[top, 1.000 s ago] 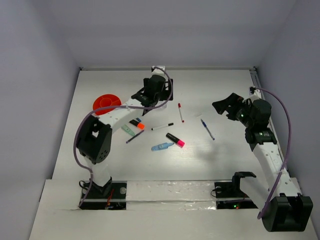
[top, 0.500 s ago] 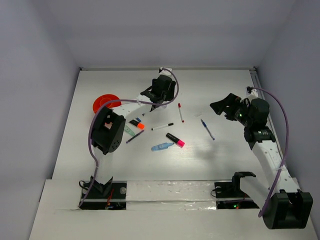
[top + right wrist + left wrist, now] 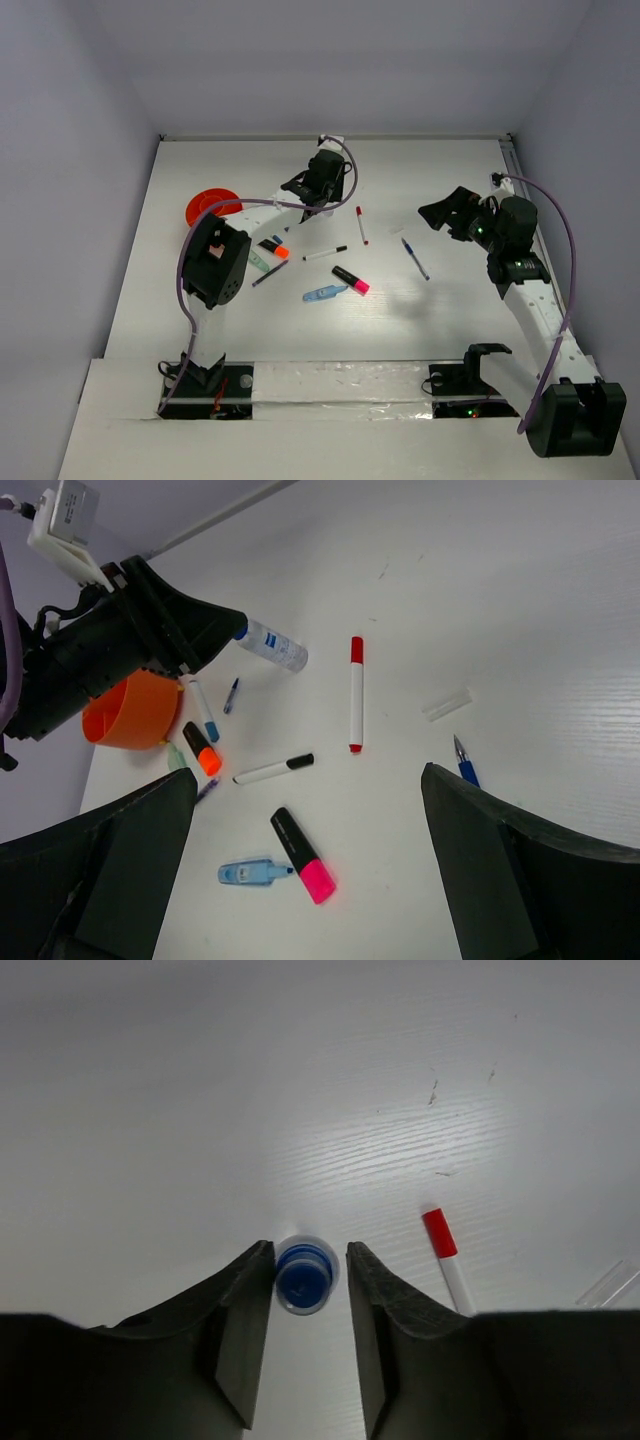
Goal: Sort the stationery into containers
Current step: Pick up the stationery from the center of the board.
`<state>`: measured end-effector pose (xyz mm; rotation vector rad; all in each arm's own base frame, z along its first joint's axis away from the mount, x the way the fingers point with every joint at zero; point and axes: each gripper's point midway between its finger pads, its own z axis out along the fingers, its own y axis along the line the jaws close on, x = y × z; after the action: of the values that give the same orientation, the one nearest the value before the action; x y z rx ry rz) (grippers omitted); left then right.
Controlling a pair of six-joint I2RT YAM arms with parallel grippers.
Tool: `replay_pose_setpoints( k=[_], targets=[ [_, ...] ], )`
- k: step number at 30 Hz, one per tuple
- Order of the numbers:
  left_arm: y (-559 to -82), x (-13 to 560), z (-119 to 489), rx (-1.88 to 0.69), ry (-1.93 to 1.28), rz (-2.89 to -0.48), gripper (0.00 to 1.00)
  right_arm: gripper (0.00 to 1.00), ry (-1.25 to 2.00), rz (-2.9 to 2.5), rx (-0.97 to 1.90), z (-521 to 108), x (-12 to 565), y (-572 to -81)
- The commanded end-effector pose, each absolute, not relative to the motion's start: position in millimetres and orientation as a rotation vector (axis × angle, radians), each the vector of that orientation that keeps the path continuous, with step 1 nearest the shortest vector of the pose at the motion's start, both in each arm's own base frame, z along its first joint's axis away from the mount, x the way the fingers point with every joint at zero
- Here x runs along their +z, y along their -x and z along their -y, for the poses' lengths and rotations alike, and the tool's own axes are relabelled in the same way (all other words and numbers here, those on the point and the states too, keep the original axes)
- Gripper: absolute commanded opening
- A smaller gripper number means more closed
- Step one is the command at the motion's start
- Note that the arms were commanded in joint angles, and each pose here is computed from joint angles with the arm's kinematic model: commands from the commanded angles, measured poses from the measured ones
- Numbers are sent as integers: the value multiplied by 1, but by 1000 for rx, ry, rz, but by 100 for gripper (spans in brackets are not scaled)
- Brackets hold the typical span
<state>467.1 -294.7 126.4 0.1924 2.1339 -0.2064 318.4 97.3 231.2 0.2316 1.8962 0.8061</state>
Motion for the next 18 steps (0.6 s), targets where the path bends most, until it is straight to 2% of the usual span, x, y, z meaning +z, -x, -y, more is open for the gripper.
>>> replay_pose_setpoints(
  k=[1,4,8,13,15,16,18],
  targets=[
    [-470,142,295,-204,-179,-2097,31,100,-185,-1855,830,-103,241,-318],
    [-470,142,295,-197,-180,-2100,22,100,-182,-1853,835,-104,242,-318],
    [-471,138,294,-181,-179,-2110,26,100,-182,-1853,835,-104,243,-317],
    [-473,130,288,-157,-176,-2128,26,100,-177,-1849,835,-104,244,-315],
    [-473,133,289,-162,-175,-2123,19,100,-177,-1847,835,-104,245,-315],
    [-473,140,288,-170,-171,-2111,11,100,-175,-1843,835,-104,246,-315],
    [-472,150,288,-186,-160,-2092,5,100,-173,-1844,840,-105,246,-314]
  ],
)
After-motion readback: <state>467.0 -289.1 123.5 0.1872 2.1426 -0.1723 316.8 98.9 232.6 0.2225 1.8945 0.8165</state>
